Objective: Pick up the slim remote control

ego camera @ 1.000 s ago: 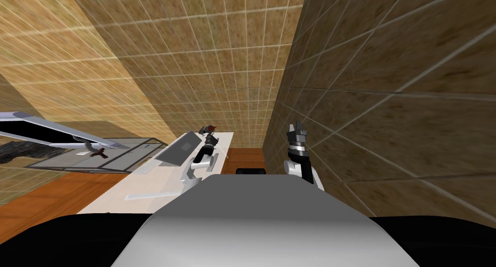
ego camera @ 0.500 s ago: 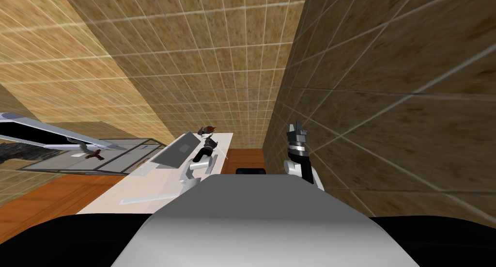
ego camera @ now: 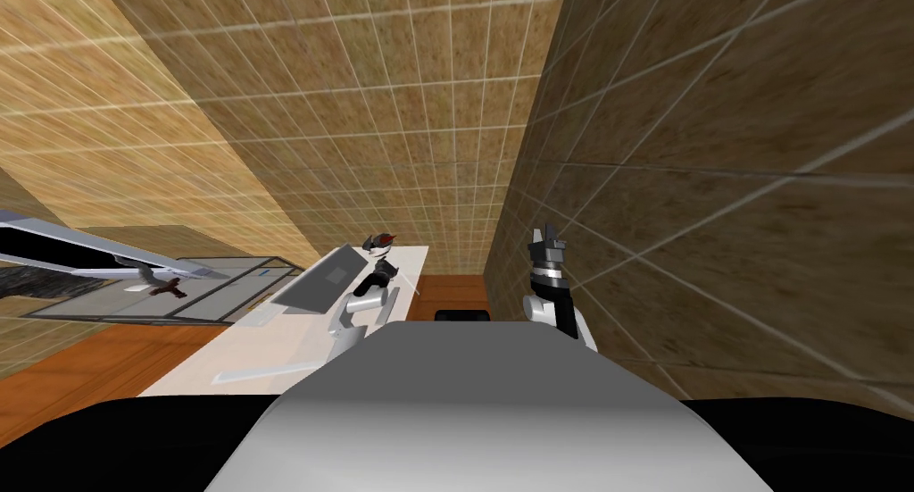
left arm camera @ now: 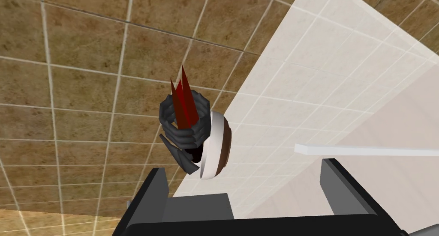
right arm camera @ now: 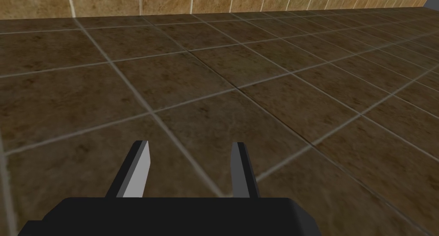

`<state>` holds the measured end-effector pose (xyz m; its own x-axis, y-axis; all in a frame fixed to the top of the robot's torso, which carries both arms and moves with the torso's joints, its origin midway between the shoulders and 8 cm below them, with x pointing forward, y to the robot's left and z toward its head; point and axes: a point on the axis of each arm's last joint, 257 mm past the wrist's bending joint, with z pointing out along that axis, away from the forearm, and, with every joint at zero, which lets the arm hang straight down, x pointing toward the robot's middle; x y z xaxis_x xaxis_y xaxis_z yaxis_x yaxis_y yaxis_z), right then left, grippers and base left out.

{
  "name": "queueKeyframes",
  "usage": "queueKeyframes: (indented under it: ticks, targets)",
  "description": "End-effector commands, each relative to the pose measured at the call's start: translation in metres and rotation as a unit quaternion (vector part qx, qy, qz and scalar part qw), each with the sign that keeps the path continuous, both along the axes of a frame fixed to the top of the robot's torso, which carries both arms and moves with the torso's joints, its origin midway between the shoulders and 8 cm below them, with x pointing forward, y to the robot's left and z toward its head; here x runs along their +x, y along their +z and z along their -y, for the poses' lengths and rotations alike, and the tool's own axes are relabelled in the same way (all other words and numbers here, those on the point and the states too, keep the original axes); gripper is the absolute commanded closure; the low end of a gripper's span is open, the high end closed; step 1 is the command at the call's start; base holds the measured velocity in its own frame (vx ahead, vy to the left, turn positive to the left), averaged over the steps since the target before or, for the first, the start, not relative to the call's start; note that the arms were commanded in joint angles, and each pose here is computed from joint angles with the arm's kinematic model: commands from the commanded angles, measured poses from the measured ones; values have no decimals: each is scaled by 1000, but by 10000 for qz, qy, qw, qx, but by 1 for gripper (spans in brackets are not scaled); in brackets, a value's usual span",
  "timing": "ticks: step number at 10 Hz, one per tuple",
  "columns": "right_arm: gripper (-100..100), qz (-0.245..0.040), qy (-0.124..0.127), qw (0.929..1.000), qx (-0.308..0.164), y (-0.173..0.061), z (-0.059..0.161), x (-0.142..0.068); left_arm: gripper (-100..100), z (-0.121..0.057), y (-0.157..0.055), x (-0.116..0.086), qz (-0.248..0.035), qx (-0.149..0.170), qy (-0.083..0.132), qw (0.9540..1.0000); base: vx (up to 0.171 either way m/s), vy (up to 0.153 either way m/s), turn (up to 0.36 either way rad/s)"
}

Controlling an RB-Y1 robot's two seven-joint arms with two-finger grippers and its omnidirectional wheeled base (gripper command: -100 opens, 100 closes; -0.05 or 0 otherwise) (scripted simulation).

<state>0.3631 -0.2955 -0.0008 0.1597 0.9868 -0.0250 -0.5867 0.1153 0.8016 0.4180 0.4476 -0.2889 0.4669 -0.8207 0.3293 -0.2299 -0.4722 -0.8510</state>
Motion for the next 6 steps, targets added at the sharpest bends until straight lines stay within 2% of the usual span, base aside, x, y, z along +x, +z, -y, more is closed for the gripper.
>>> queueKeyframes:
  ticks: [1,2,3,4,5,6]
  targets:
    - [0,0,0,10000,0,0,0,0,-100,-5,-14,-6,-227,-146,141,9995,42,-2,-1]
    - [0,0,0,10000,0,0,0,0,-100,-5,-15,-7,-255,-154,148,9994,17,0,-1]
    - [0,0,0,10000,0,0,0,0,-100,-17,-33,-15,-471,-381,375,9975,39,-4,-8]
    - [0,0,0,10000,0,0,0,0,-100,-17,-38,-19,-599,-415,408,9965,40,-9,-3]
    - [0,0,0,10000,0,0,0,0,-100,-27,-54,-28,-770,-636,631,9930,42,-5,-2]
    - [0,0,0,10000,0,0,0,0,-100,-27,-59,-33,-898,-670,664,9915,40,-3,-5]
